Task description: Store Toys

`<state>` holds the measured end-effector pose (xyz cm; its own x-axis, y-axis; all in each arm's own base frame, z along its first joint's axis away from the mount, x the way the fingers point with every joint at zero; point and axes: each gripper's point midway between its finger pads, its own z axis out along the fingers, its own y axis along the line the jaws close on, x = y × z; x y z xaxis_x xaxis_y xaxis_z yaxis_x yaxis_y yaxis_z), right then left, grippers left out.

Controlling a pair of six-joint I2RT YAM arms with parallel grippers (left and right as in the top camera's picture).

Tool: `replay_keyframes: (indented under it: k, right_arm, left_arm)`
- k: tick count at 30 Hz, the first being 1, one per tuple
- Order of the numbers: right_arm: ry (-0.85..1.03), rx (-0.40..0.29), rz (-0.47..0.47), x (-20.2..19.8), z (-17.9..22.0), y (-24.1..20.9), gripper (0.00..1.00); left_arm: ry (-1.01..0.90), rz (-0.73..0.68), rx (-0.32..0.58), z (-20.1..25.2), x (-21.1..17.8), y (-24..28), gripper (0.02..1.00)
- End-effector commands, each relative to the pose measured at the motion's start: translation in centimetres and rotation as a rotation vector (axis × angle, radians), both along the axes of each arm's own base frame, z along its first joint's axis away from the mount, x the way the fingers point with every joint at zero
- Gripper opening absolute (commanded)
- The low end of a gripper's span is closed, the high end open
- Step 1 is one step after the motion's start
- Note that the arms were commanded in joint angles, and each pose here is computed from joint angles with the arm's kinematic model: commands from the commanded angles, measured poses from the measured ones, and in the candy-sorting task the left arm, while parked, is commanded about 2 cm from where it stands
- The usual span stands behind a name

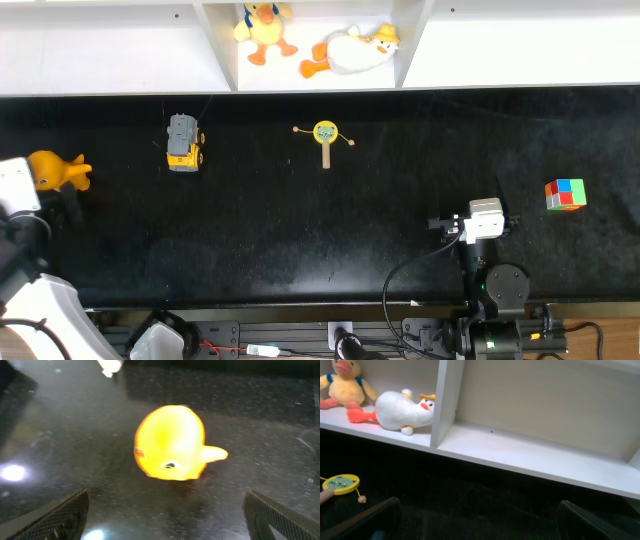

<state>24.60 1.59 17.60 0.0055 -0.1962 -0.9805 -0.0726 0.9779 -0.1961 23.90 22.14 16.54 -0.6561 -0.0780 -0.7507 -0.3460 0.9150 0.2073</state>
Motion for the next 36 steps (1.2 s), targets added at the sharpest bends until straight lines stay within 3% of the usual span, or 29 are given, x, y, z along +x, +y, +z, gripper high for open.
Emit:
replay_keyframes:
  k: [1, 7, 20, 23, 25, 28, 30, 36]
  right_arm:
    - [0.001, -0.006, 0.015, 0.0, -0.4, 0.3, 0.996]
    - [0.001, -0.006, 0.015, 0.0, -0.4, 0.3, 0.996]
    - [0.001, -0.006, 0.015, 0.0, -0.4, 0.3, 0.993]
    - [0.001, -0.006, 0.015, 0.0, -0.4, 0.3, 0.993]
    - [0.001, -0.006, 0.015, 0.0, -0.4, 0.3, 0.996]
    - [0.001, -0.006, 0.015, 0.0, -0.4, 0.3, 0.996]
    - [0.001, -0.006, 0.015, 0.0, -0.4, 0.3, 0.996]
    - [0.001, -0.006, 0.015, 0.0, -0.4, 0.3, 0.993]
  left_arm:
    - [0.006, -0.073, -0.016, -0.4, 1.4, 0.5, 0.996]
    - [0.043, -0.132, -0.098, -2.8, 3.4, 1.6, 0.996]
    - [0.066, -0.207, -0.111, -4.0, 5.7, 2.5, 0.996]
    - [0.073, -0.224, -0.124, -4.4, 6.1, 2.0, 0.899]
    - [0.079, -0.238, -0.129, -4.7, 6.5, 1.5, 0.785]
    - [0.079, -0.256, -0.126, -4.7, 7.0, 1.0, 0.457]
    - [0.072, -0.261, -0.121, -4.6, 7.3, 0.9, 0.347]
    - [0.012, -0.176, -0.181, -3.0, 7.4, 0.8, 0.261]
